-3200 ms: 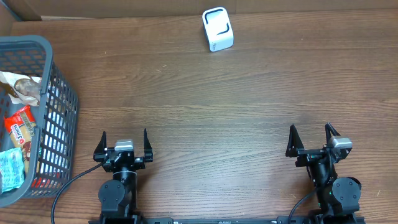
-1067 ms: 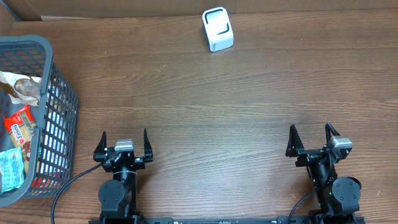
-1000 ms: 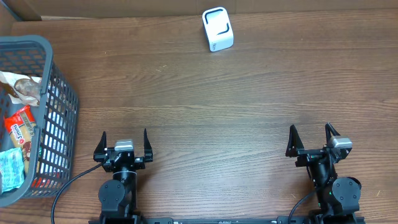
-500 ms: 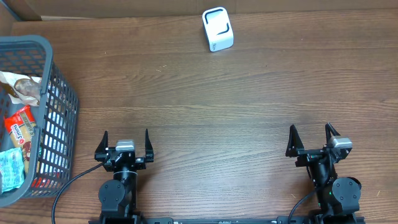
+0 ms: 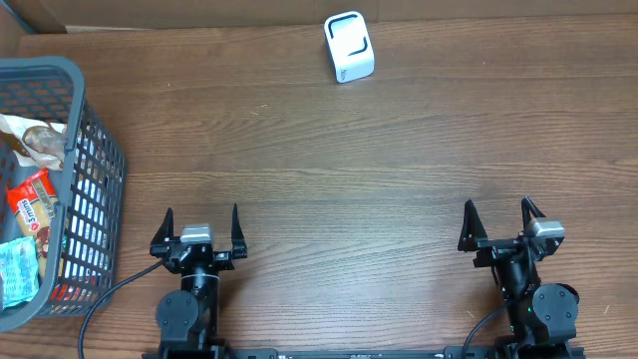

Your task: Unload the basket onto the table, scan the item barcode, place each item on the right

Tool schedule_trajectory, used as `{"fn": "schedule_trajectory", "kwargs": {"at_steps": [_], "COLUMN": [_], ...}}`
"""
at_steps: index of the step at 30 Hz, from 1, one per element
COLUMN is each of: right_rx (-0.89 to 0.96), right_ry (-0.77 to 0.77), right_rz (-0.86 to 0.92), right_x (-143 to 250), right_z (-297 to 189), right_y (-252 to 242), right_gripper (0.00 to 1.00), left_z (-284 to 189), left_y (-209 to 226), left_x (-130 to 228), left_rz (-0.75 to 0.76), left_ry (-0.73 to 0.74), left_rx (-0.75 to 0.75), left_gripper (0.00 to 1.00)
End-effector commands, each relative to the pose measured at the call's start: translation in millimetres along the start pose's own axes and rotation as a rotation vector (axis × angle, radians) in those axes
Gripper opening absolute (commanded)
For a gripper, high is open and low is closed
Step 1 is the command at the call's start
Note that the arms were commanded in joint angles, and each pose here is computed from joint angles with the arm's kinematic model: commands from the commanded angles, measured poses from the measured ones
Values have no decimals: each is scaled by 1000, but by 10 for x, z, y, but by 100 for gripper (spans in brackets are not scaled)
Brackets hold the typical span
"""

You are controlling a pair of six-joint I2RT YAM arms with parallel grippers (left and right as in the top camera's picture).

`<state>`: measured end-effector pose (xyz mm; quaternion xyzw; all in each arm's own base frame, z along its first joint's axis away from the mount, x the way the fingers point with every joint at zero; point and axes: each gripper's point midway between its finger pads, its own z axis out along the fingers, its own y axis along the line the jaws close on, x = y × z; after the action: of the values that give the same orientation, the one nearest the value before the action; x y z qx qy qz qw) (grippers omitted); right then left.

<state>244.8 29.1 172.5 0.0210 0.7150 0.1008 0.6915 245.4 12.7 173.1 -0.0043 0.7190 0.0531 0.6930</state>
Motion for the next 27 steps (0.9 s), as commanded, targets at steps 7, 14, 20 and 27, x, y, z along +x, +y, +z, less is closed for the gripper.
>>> {"fn": "schedule_trajectory", "kwargs": {"at_steps": [7,14,20,27], "right_rx": [-10,-10,-10,-10], "right_ry": [-1,-1,-1,-1], "right_rz": [-1,-1,-1,-1], "right_x": [26,26,26,26], "right_z": [0,0,0,0], "right_y": [15,15,15,15], "right_gripper": [100,100,100,100], "left_z": [-169,-23,297,708], "left_y": [-6,1,2,14], "left_x": [-892,-1583,-2077,-2549], "left_rz": [-90,-103,-99,-73], "left_ry": [-95,8,217,437], "left_rx": [46,63,65,76], "left_gripper": [100,100,100,100]}}
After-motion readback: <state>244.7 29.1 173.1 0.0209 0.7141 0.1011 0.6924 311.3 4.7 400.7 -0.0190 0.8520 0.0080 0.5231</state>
